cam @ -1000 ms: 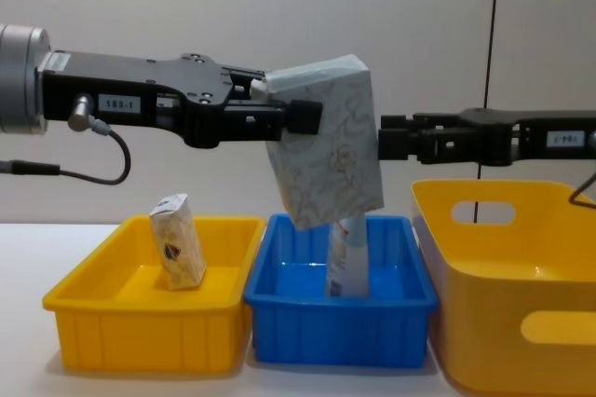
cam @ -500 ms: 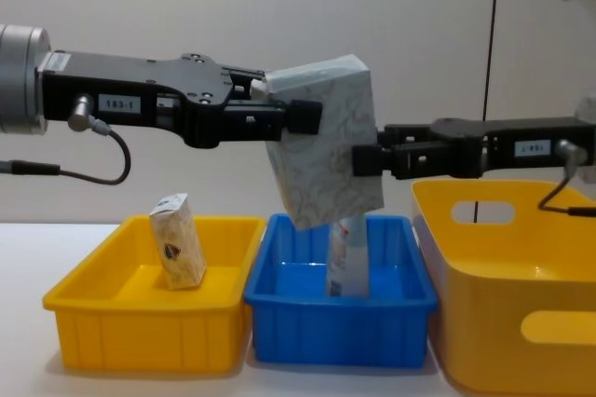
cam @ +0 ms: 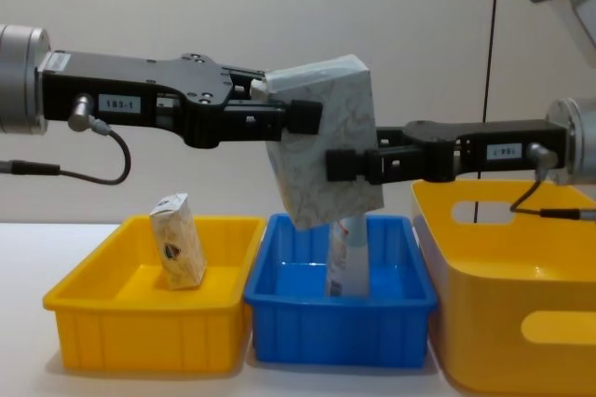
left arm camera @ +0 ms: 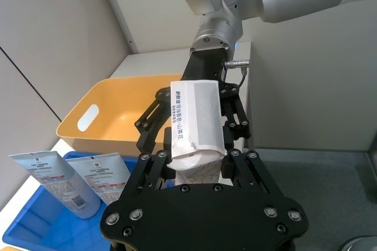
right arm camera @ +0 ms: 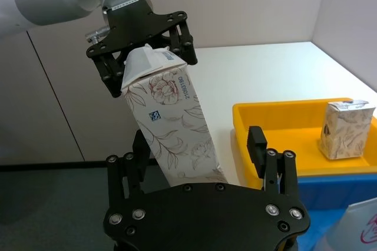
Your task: Bimanual collaborative sorting of washing and personal care products
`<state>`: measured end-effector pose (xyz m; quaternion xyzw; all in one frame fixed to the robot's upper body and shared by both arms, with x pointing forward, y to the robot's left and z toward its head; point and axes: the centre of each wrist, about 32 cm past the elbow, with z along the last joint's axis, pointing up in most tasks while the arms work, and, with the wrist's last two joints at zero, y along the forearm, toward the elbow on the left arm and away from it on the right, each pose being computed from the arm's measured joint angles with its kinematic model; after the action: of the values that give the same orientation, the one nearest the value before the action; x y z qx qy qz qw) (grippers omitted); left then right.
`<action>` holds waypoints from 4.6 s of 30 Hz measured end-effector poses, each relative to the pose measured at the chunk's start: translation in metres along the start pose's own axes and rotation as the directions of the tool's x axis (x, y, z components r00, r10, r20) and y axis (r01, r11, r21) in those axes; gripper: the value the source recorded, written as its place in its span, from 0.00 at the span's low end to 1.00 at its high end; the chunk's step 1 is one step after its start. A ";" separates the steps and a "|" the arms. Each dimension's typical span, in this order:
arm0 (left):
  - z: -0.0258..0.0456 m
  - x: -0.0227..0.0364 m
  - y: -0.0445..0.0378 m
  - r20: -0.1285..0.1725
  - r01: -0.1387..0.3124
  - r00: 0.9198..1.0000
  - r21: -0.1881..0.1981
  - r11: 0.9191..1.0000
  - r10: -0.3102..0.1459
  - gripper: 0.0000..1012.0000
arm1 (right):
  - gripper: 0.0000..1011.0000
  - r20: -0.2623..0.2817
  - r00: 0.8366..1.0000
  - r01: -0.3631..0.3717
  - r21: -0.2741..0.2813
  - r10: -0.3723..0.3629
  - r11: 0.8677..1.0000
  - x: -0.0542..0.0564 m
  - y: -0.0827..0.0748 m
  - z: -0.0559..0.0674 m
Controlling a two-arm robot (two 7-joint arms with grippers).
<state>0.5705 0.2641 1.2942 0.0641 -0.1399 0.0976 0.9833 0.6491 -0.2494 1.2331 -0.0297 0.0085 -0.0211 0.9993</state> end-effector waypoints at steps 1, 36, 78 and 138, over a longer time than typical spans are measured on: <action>0.0000 0.0000 0.0000 0.000 0.000 1.000 0.000 1.000 0.000 0.36 | 0.99 0.000 1.000 -0.001 0.000 0.001 1.000 0.000 0.001 0.000; -0.0001 -0.0001 -0.0001 0.000 0.000 1.000 0.000 1.000 0.000 0.41 | 0.39 0.010 0.999 -0.046 0.004 0.046 0.999 -0.001 0.008 0.005; 0.0000 0.0000 0.0001 0.000 0.000 1.000 0.000 1.000 0.000 0.99 | 0.36 0.026 0.997 0.077 0.051 -0.078 0.996 -0.039 -0.048 0.013; 0.0000 0.0000 0.0000 0.000 0.000 1.000 0.000 1.000 0.000 0.99 | 0.36 0.098 0.549 0.835 -0.119 -0.830 0.538 -0.106 -0.091 -0.024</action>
<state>0.5706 0.2641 1.2942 0.0641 -0.1399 0.0976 0.9833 0.5390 -0.3374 1.2165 -0.1065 -0.0198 -0.4918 0.8640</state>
